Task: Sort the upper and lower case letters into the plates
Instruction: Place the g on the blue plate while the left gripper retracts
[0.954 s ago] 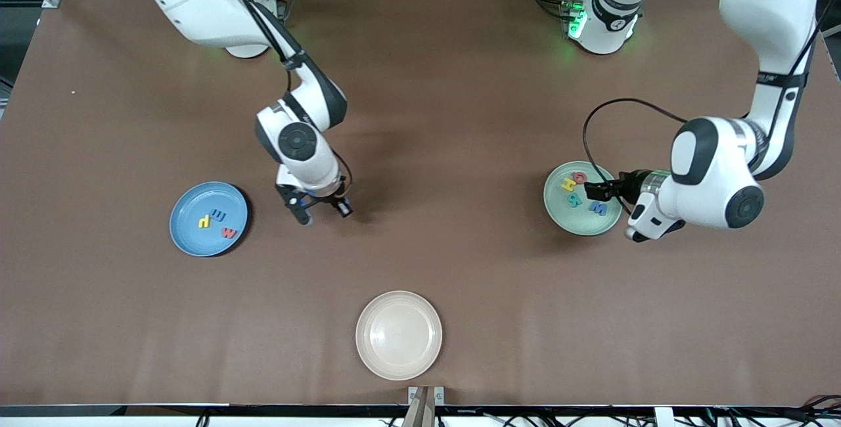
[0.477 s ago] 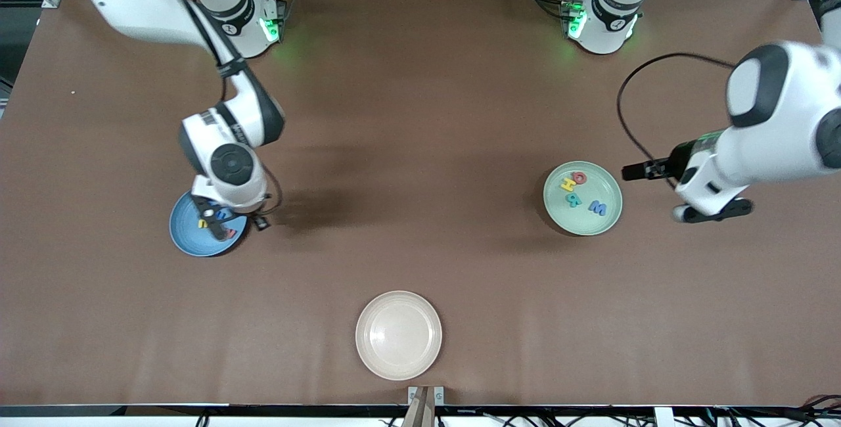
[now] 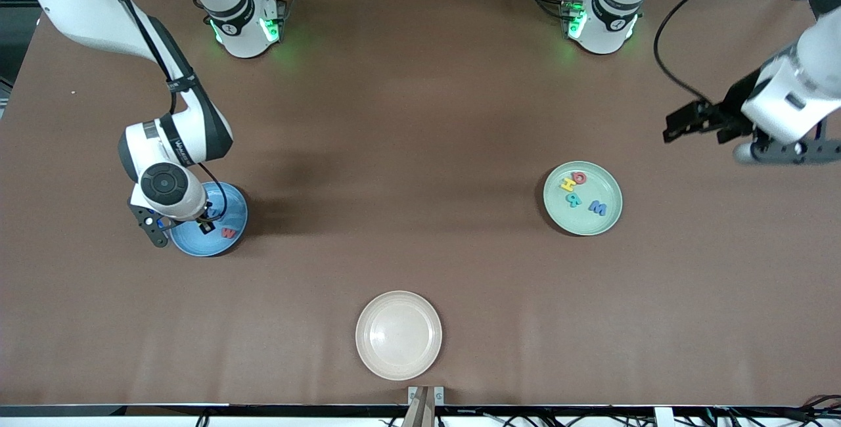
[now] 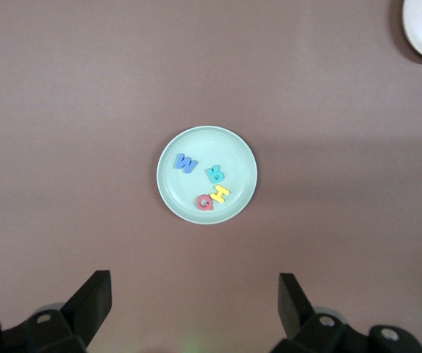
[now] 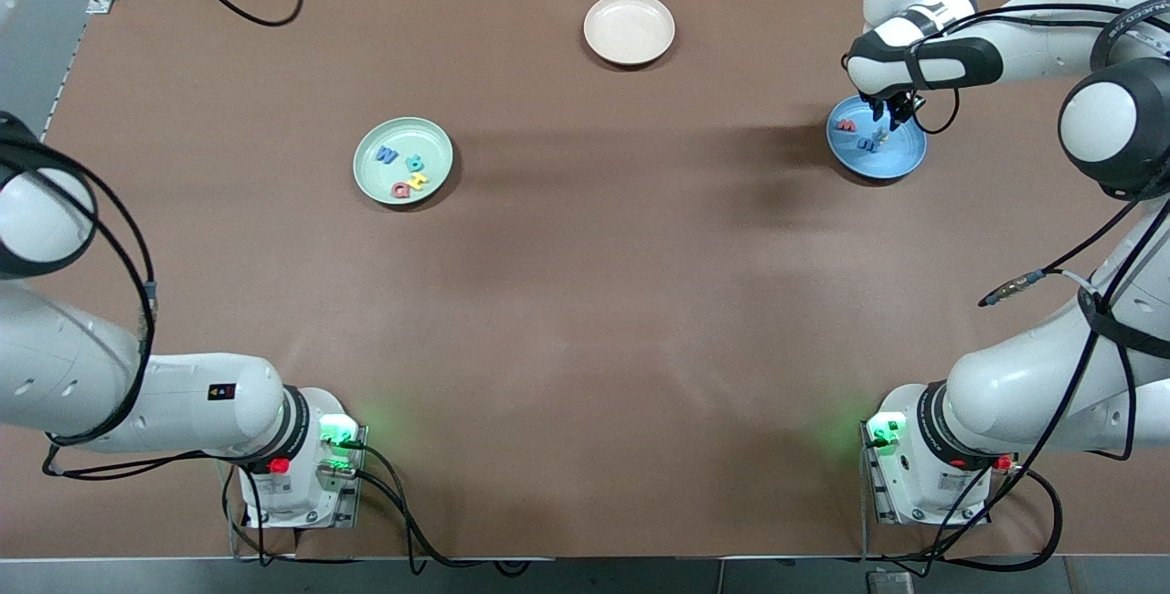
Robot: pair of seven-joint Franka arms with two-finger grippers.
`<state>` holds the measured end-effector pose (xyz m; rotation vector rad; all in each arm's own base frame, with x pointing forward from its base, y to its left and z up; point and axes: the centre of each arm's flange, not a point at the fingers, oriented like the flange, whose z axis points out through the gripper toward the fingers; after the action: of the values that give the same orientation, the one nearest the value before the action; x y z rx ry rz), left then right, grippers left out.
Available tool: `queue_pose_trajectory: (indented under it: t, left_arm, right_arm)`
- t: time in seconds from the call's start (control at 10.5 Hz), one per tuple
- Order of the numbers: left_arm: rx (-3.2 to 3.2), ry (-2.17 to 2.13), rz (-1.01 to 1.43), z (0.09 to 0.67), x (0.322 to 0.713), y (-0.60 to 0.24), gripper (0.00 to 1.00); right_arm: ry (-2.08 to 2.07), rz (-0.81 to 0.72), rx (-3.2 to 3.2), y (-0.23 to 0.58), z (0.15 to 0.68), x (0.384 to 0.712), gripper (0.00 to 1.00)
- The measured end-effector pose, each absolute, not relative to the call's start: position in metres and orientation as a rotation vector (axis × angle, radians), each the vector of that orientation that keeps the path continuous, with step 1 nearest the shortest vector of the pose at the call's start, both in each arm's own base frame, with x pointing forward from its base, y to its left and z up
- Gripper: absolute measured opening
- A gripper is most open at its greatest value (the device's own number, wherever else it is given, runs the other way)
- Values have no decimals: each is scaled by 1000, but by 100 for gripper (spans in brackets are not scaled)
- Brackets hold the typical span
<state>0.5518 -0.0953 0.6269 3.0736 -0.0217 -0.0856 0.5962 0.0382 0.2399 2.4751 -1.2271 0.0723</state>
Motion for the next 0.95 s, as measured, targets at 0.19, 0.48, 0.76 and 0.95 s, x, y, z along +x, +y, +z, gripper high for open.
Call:
queue_pose_trajectory:
  t: [0.19, 0.48, 0.76, 0.95]
  left_arm:
    - [3137, -93, -42, 655, 532, -114, 100]
    - [3141, -122, -27, 663, 524, -123, 100]
    - [3142, -93, -27, 663, 524, -124, 100]
    - [3143, -53, -24, 664, 524, -123, 100]
  right_arm:
    - [-1114, 97, 2551, 38, 273, 602, 80]
    - [-861, -3, 2780, -20, 346, 600, 100]
    - [-558, -36, 2914, -50, 405, 585, 100]
    - [-355, -78, 3021, -36, 436, 573, 100]
